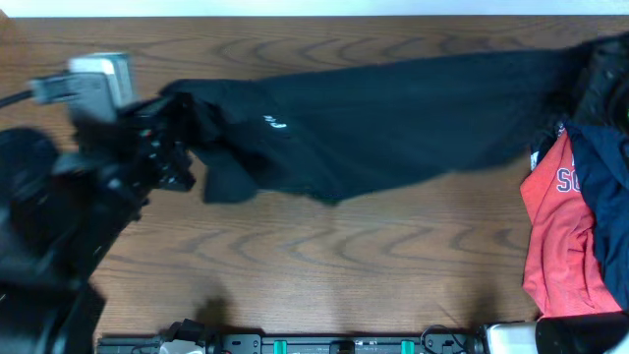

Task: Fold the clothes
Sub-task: 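Lift the bottom hem and fold it up toward the collar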

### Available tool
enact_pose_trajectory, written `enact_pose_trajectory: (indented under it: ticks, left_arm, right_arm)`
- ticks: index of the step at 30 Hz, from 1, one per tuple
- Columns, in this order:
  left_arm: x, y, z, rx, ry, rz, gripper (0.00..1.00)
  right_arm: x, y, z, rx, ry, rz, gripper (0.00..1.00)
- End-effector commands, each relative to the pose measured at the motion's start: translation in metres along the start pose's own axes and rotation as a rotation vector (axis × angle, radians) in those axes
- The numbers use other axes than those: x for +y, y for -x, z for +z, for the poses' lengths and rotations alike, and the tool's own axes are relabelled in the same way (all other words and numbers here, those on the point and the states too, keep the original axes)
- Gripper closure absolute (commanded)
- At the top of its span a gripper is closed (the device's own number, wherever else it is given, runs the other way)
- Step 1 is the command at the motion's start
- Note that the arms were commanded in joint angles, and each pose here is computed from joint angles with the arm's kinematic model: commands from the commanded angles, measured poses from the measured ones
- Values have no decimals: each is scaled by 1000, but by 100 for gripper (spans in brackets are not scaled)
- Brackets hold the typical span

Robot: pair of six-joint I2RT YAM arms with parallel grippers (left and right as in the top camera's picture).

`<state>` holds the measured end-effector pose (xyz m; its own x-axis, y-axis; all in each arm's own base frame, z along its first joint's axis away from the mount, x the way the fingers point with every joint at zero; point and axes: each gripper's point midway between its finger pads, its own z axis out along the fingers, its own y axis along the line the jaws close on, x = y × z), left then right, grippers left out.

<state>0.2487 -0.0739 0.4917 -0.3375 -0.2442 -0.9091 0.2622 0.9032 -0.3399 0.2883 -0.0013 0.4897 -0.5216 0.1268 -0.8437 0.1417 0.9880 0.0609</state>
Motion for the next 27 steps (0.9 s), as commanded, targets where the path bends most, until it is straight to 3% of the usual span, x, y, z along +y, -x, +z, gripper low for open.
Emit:
enact_pose_trajectory:
  ticks: [1,9,17,21,27]
  left_arm:
    - [-5,21,-17,-63,13,27,94]
    - [7,-2,4,74,52,-44,94]
    - [40,-35,99,281,117,-69,94]
    - [56,-9,159,181,143,-11,94]
    - [76,68,181,-66,235,27,94]
  right_arm:
    - [-5,-12,10,65,-42,41,99]
    - [10,-38,49,229,12,88,99]
    - [22,-63,153,450,88,44,99]
    - [25,-47,214,386,105,46,99]
    - [19,26,231,97,113,91,99]
